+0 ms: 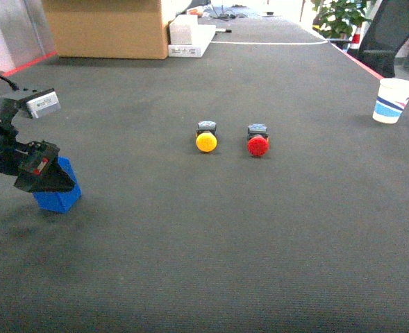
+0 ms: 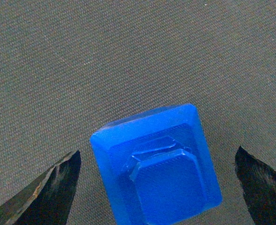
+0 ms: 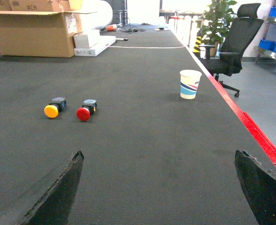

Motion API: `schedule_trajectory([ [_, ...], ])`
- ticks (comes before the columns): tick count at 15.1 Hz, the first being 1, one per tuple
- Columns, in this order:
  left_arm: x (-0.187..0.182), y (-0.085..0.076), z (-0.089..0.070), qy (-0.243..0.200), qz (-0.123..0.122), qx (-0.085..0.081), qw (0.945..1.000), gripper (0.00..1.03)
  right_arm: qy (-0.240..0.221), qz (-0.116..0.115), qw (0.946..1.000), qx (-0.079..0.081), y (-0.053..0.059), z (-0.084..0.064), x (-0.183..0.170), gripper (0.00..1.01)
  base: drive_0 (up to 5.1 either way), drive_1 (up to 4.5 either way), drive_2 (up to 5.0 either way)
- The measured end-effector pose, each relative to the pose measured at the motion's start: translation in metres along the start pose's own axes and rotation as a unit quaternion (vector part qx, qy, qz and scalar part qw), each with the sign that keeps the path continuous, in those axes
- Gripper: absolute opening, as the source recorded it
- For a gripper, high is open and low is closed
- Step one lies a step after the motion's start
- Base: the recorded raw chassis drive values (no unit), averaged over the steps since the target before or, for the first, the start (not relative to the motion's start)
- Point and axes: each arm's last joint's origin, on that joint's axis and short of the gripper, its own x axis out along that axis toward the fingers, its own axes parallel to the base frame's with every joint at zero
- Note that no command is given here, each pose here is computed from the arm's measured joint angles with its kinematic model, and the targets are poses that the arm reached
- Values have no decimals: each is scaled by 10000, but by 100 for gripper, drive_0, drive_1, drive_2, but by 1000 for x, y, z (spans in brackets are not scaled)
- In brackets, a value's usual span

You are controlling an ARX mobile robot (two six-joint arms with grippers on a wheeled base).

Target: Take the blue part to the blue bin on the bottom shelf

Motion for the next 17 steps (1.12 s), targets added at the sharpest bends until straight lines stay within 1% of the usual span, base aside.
schedule_trajectory([
  [1, 0, 0, 1, -37, 20, 35, 10000, 95, 2, -2, 10000, 0, 0, 0, 0, 98, 0, 0, 0],
  [3, 1, 0, 1, -70, 39, 142, 9999, 71, 2, 0, 10000, 0, 0, 0, 0, 98, 0, 0, 0],
  [5, 2, -1, 1, -88, 68, 186, 9998, 50, 0, 0, 10000, 0, 0, 0, 0, 98, 0, 0, 0],
  [6, 2, -1, 2, -95, 74, 189, 9997, 46, 2, -2, 10000, 0, 0, 0, 0, 98, 0, 0, 0],
  [7, 2, 0, 2, -128, 129, 206, 9996, 46, 2, -2, 10000, 0, 0, 0, 0, 98, 0, 0, 0],
  [8, 1, 4, 3, -203, 269, 214, 9992, 46, 0, 0, 10000, 0, 0, 0, 0, 98, 0, 0, 0],
  [9, -1, 8, 6, -349, 357, 160, 9986, 46, 2, 0, 10000, 0, 0, 0, 0, 98, 0, 0, 0],
  [10, -9, 15, 11, -611, 549, 92, 9966, 46, 2, -2, 10000, 0, 0, 0, 0, 98, 0, 0, 0],
  [11, -32, 22, 19, -971, 1020, 148, 9899, 46, 2, -2, 10000, 0, 0, 0, 0, 98, 0, 0, 0],
  [12, -60, 25, 25, -1371, 1331, 209, 9814, 46, 0, -2, 10000, 0, 0, 0, 0, 98, 0, 0, 0],
  [13, -85, 23, 29, -1694, 1664, 291, 9710, 46, 0, 0, 10000, 0, 0, 0, 0, 98, 0, 0, 0],
  [14, -111, 17, 30, -2060, 1894, 348, 9594, 46, 2, 0, 10000, 0, 0, 0, 0, 98, 0, 0, 0],
  [15, -129, 9, 29, -2398, 2055, 355, 9482, 46, 2, 0, 10000, 0, 0, 0, 0, 98, 0, 0, 0],
  [16, -145, -3, 19, -2910, 2256, 265, 9294, 46, 2, 0, 10000, 0, 0, 0, 0, 98, 0, 0, 0],
  [17, -152, -10, 10, -3120, 2301, 74, 9217, 46, 0, -2, 10000, 0, 0, 0, 0, 98, 0, 0, 0],
])
